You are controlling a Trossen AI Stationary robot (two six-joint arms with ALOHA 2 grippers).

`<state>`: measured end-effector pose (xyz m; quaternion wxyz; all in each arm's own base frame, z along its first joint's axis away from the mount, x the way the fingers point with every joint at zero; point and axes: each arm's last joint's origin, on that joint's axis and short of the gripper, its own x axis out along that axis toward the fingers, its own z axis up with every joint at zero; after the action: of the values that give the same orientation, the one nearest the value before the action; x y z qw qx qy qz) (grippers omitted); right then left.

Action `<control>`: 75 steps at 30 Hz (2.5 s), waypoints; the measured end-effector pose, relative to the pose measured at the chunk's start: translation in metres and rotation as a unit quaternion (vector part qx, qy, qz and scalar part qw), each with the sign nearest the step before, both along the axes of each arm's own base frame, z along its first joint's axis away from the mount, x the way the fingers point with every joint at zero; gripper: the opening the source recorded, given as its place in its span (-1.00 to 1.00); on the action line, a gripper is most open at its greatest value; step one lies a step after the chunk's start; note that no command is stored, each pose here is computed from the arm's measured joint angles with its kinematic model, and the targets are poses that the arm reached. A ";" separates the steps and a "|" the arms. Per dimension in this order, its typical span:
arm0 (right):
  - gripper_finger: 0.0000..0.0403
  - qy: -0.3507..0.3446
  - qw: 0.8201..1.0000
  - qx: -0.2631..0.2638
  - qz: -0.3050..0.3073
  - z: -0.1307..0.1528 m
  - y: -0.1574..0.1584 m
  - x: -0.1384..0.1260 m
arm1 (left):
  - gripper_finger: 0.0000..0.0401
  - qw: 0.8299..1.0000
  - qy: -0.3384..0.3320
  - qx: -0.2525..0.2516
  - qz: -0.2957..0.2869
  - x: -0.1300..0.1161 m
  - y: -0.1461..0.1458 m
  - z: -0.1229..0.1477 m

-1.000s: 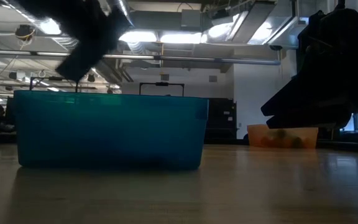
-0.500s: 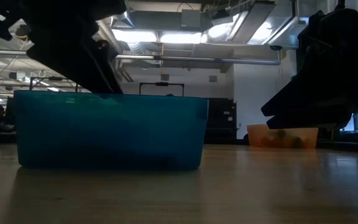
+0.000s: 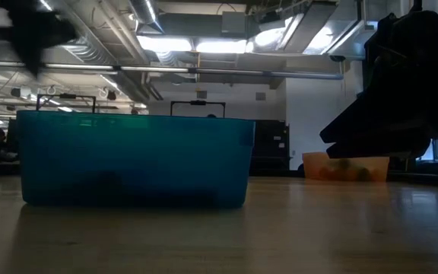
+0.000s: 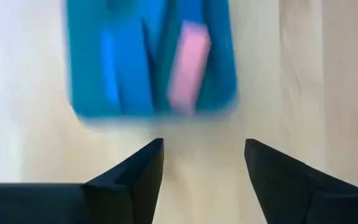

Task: Sort blocks by size
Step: Put the blue rectangular block into the blue bin

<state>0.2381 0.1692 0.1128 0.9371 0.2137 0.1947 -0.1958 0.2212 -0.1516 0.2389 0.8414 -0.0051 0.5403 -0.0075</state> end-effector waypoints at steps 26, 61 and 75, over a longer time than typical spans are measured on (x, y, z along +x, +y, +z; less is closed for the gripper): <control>0.16 -0.004 1.000 0.003 0.000 0.001 0.000 0.000 | -0.97 0.886 0.449 -0.116 -0.001 -0.101 -0.113 -0.093; 0.16 -0.004 1.000 0.006 0.000 0.001 0.001 0.000 | -0.67 0.985 0.119 -0.044 0.114 -0.070 -0.066 -0.039; 0.16 -0.003 1.000 0.006 0.001 0.001 0.001 0.000 | 0.03 0.984 0.109 0.108 -0.096 -0.061 -0.074 -0.070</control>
<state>0.2385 0.1697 0.1133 0.9366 0.2196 0.1928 -0.1933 0.1603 -0.2254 0.1686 0.7686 0.1368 0.6242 -0.0293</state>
